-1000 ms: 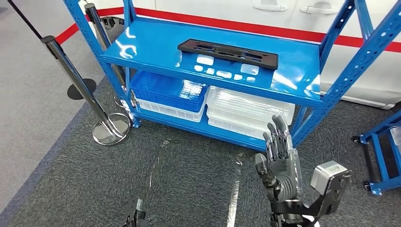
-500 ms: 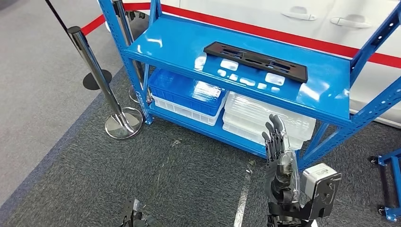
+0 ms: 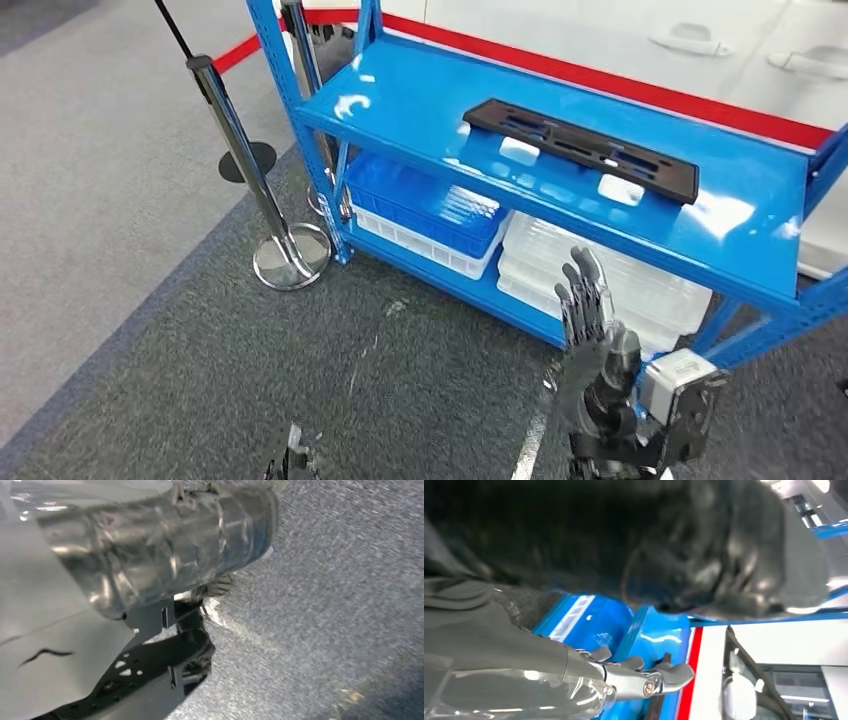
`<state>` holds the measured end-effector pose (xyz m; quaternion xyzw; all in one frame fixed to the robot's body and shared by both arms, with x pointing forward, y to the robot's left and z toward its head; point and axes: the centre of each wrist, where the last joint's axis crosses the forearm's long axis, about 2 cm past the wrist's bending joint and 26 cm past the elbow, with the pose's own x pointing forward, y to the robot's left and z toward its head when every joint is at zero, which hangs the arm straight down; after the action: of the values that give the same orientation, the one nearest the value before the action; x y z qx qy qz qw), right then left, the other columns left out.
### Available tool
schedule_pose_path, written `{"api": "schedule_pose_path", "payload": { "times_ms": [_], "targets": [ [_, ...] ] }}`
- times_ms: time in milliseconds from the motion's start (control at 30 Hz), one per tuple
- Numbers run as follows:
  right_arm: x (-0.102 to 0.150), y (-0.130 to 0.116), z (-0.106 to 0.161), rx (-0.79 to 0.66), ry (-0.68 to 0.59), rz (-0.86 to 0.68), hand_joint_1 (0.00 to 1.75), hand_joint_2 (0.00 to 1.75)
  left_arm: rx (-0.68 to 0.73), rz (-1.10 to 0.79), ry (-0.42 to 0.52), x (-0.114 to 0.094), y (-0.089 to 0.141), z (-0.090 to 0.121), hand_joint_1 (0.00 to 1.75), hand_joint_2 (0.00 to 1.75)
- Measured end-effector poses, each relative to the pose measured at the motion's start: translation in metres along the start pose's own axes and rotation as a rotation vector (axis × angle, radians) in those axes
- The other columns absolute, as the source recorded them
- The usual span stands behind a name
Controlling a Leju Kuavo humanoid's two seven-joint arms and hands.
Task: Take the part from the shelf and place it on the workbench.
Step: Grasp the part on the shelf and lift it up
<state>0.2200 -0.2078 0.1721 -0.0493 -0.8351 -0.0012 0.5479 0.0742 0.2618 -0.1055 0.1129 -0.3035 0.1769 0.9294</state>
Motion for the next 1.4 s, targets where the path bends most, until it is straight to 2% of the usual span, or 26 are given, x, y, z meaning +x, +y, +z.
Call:
{"api": "schedule_pose_path", "payload": {
  "times_ms": [1033,1400],
  "targets": [
    [-0.0044,-0.0001,0.0042,-0.004,0.021,-0.034,0.00,0.00,-0.003,-0.006,-0.002,0.0024,0.0011,-0.0017,0.00,0.00],
    [-0.0057,0.0001,0.0040,-0.006,0.039,-0.049,0.00,0.00,-0.002,-0.014,0.010,-0.0024,0.0036,0.0004,0.00,0.00]
  ]
}}
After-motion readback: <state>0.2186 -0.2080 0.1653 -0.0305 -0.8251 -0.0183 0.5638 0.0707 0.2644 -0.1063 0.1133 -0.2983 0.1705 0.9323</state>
